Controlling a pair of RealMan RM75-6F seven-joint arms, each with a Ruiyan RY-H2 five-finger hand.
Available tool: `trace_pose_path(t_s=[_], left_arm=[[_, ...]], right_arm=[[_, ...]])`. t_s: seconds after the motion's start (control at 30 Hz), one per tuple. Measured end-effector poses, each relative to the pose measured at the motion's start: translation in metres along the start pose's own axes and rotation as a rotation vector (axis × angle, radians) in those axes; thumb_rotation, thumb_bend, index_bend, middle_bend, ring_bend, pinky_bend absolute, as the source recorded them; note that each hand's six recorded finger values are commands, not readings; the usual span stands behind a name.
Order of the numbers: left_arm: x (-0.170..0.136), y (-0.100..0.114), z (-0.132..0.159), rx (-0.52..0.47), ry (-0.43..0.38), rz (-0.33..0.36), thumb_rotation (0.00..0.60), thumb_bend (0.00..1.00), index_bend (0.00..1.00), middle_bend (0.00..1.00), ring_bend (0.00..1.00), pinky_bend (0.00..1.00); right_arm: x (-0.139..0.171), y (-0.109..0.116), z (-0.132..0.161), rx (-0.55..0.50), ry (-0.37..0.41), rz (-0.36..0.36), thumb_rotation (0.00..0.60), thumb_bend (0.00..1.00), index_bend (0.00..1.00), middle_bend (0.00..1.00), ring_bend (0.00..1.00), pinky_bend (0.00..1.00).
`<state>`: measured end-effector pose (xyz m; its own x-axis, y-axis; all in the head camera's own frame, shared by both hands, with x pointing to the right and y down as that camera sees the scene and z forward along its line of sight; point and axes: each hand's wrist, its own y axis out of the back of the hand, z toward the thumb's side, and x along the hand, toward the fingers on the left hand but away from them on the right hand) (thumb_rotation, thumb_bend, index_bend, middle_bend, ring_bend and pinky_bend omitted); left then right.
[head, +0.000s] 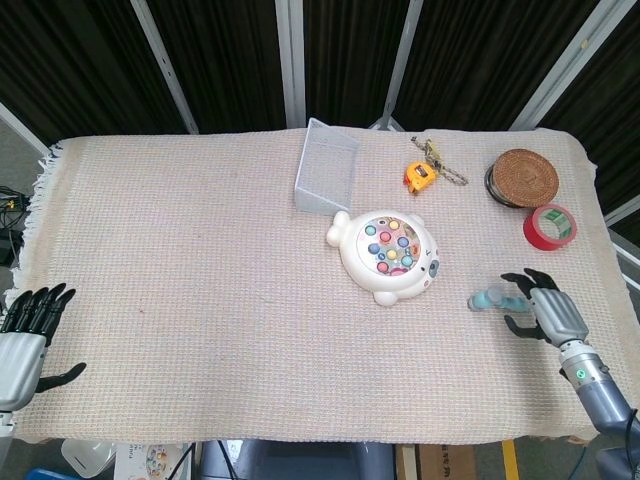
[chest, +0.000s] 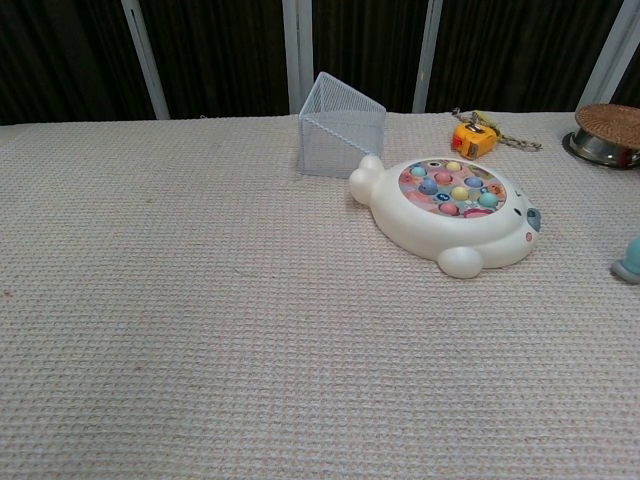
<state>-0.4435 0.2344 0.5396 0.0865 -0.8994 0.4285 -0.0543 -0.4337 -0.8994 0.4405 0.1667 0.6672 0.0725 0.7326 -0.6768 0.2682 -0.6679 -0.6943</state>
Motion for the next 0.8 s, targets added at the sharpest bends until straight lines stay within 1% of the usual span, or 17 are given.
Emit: trace_pose_path(t_s=[0.4, 0.63, 0.8], left_arm=[[0.001, -0.001, 0.001, 0.004, 0.002, -0.005, 0.6, 0.05, 0.0, 0.0, 0.0, 0.0], [0.001, -0.001, 0.0, 0.005, 0.008, -0.007, 0.6, 0.05, 0.0, 0.0, 0.0, 0.0], [0.001, -0.001, 0.0, 0.006, 0.01, -0.007, 0.6, 0.05, 0.0, 0.0, 0.0, 0.0]], right_arm=[[-0.014, -0.018, -0.002, 0.004, -0.011, 0.045, 0.6, 0.41, 0.28, 0.3, 0.12, 0.06], [-0.021, -0.02, -0.005, -0.002, -0.021, 0.048, 0.6, 0.41, 0.31, 0.32, 0.13, 0.06], [-0.024, -0.022, -0.008, -0.002, -0.029, 0.05, 0.6, 0.41, 0.36, 0.35, 0.15, 0.08]])
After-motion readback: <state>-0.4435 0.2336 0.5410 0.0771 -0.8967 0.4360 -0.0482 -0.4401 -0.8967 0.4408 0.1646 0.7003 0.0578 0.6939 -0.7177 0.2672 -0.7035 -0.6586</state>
